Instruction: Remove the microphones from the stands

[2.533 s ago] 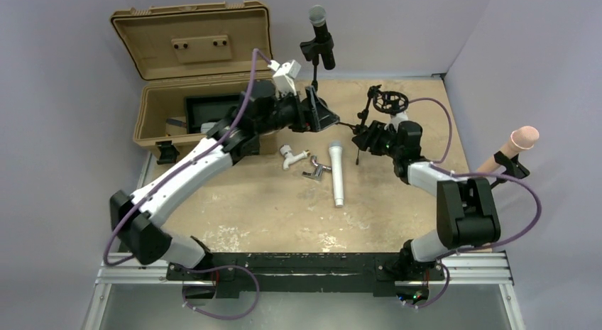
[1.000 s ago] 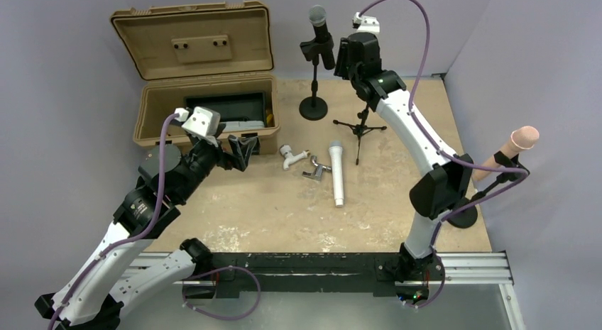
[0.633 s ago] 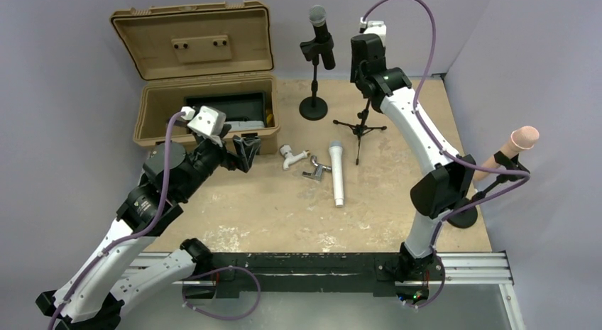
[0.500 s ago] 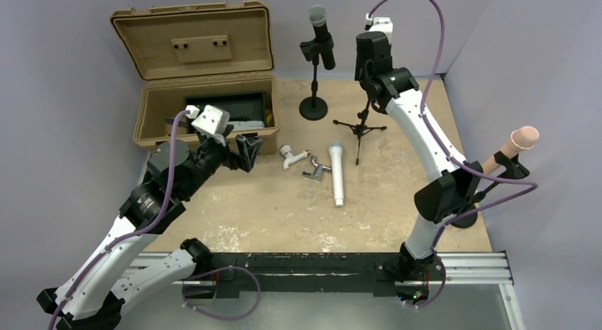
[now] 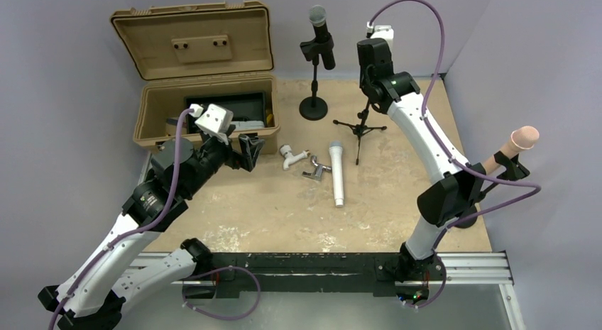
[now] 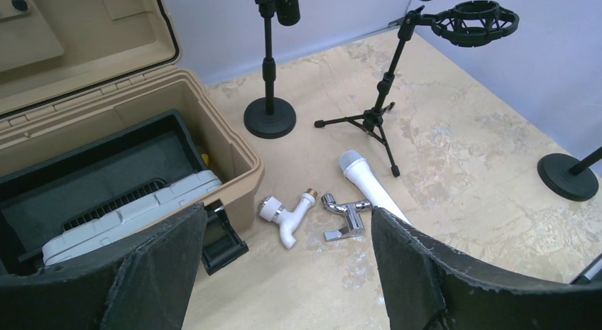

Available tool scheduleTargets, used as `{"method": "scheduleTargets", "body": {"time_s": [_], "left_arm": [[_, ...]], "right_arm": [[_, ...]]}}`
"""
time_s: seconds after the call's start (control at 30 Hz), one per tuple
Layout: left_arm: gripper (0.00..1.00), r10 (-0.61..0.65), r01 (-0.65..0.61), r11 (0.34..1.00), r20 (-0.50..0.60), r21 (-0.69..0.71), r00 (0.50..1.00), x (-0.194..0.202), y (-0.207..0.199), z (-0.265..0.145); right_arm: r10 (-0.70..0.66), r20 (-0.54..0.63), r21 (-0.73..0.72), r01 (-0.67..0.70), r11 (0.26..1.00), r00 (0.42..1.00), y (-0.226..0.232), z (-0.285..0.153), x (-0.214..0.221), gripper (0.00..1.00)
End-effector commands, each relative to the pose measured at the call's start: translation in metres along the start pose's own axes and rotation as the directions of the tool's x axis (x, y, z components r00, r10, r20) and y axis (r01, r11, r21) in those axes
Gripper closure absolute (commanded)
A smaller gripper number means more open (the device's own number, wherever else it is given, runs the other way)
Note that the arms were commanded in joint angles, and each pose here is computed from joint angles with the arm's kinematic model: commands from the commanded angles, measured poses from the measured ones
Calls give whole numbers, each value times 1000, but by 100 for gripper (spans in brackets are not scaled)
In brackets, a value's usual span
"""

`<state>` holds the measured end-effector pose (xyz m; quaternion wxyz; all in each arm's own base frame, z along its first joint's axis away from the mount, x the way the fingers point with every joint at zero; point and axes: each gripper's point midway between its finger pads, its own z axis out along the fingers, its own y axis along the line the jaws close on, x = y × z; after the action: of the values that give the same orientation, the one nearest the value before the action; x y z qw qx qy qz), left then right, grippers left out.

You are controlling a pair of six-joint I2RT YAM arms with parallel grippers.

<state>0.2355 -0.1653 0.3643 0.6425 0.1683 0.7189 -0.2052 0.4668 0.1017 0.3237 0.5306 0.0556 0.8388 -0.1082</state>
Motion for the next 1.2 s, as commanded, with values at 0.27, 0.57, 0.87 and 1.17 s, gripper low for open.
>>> {"method": "scheduleTargets", "body": {"time_s": [0.27,0.57,0.87,1.17], "left_arm": [[17,-8,8,1000,43,8,999,-12,-3,1],[17,-6,6,1000,40,8,999,-11,-3,1],[17,-10,9,1000,32,14,999,-9,-4,3],[17,-15,15,1000,33,20,999,-10,-5,3]], "right_arm": [[-13,-29,16,13,1000,999,-2,8,16,78],[-26,-82,-8,26,1000,996,7,19,44,82],[-30,-130,-43,24,999,991,17,31,81,83],[68,1,-292,-64,954,998,50,-10,30,75]]}}
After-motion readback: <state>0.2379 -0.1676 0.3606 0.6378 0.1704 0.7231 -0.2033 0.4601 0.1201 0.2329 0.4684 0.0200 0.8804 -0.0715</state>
